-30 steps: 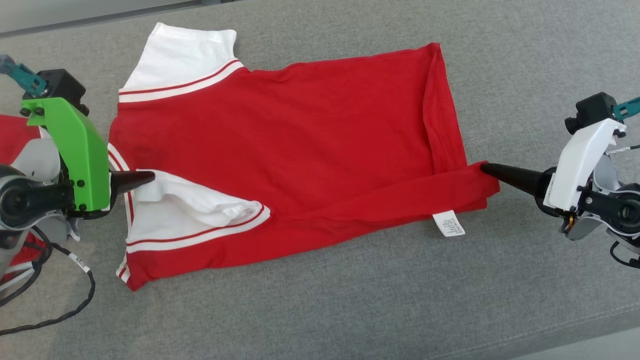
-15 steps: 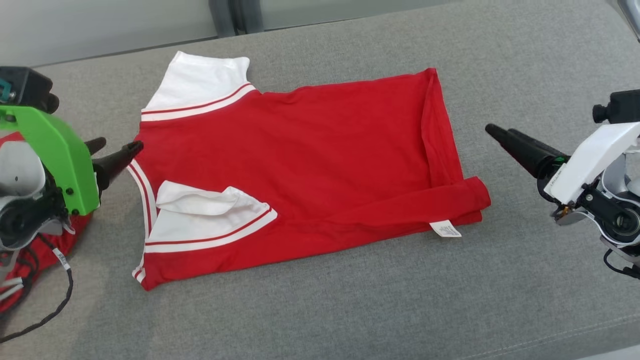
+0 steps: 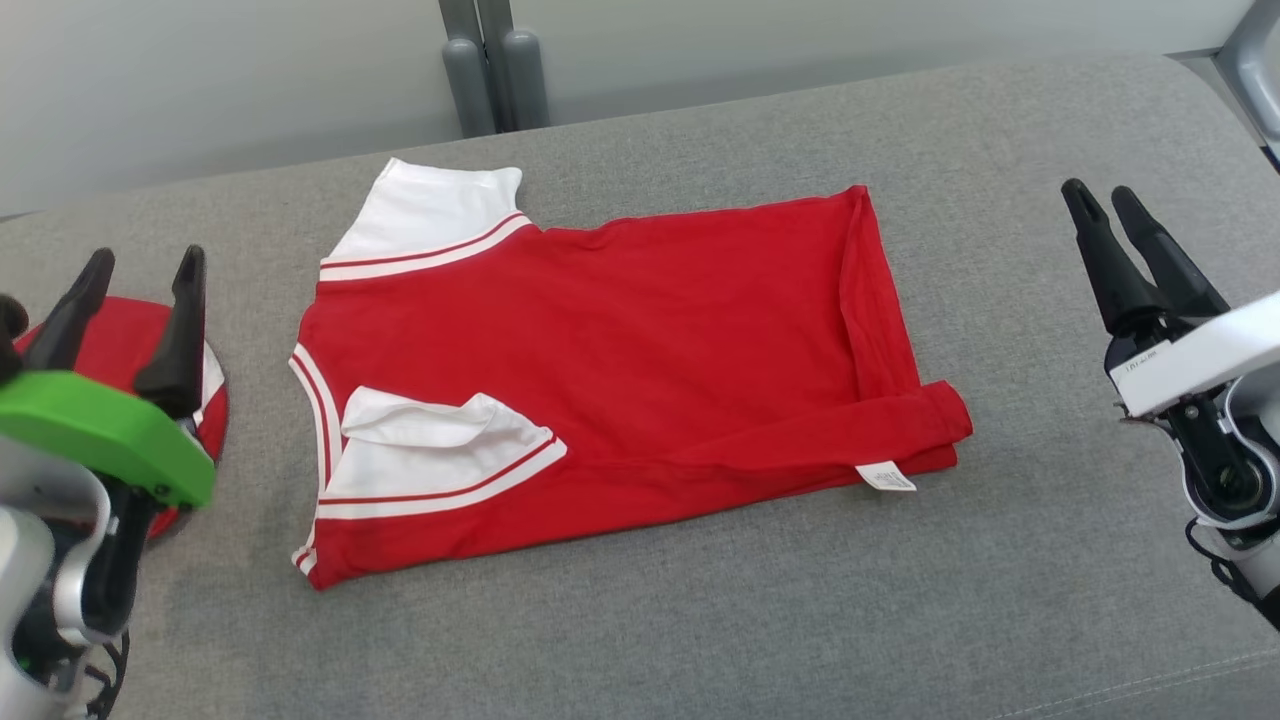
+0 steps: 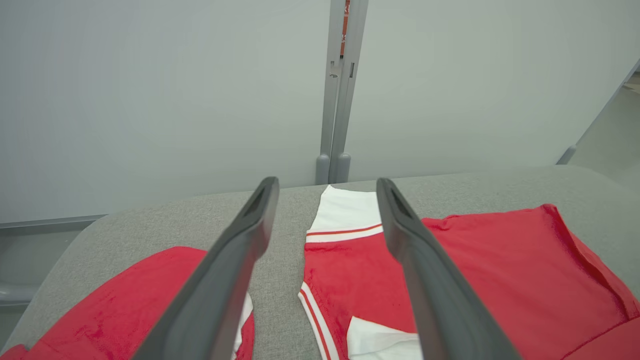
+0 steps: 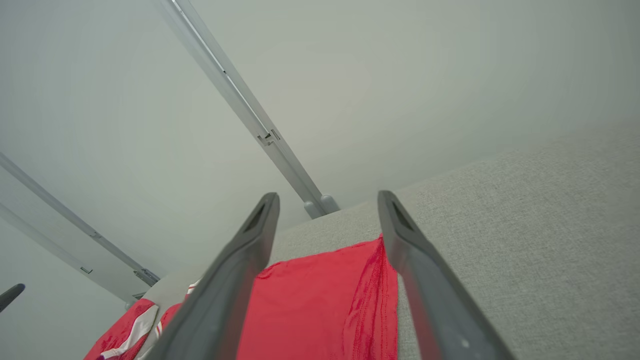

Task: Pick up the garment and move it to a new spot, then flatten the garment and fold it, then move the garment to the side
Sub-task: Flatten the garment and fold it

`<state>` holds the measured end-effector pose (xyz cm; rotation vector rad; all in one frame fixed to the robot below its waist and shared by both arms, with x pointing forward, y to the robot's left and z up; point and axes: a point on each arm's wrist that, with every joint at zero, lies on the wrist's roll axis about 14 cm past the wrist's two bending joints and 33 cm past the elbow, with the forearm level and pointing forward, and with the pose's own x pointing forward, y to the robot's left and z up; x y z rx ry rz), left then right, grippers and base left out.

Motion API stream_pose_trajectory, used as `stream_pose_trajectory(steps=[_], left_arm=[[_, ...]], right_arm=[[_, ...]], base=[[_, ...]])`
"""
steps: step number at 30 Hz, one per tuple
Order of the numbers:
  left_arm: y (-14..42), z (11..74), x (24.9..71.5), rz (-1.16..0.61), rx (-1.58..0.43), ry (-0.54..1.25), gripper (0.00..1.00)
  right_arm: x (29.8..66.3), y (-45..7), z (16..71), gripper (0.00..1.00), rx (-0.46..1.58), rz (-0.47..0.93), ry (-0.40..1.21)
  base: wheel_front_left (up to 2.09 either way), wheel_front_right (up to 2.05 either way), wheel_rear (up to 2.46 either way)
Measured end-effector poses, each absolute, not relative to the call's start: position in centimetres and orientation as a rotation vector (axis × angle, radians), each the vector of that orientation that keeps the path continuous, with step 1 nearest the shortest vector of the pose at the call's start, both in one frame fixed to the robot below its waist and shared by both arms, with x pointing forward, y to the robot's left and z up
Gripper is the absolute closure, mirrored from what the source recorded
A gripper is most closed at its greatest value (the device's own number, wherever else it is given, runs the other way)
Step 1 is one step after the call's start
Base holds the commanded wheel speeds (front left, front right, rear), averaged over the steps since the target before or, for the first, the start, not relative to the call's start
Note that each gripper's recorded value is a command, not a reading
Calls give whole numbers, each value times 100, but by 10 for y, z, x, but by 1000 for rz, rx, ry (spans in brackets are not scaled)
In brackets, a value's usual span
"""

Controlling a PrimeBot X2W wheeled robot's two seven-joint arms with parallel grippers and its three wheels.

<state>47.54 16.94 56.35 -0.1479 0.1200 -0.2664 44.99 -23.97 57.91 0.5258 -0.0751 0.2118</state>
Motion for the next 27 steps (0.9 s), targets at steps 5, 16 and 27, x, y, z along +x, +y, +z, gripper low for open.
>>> stream_pose_trajectory(steps=[5, 16, 27], left_arm=[[169, 562, 454, -218, -134, 22, 0], [180, 554, 417, -64, -166, -71, 0], [165, 510, 400, -90, -195, 5, 0]], right_arm=[[428, -245, 580, 0, 460, 153, -175], [383, -240, 520, 0, 421, 30, -98], [369, -223, 470, 0, 388, 50, 100]], base=[[0, 0, 0], [0, 0, 0], [0, 0, 0]])
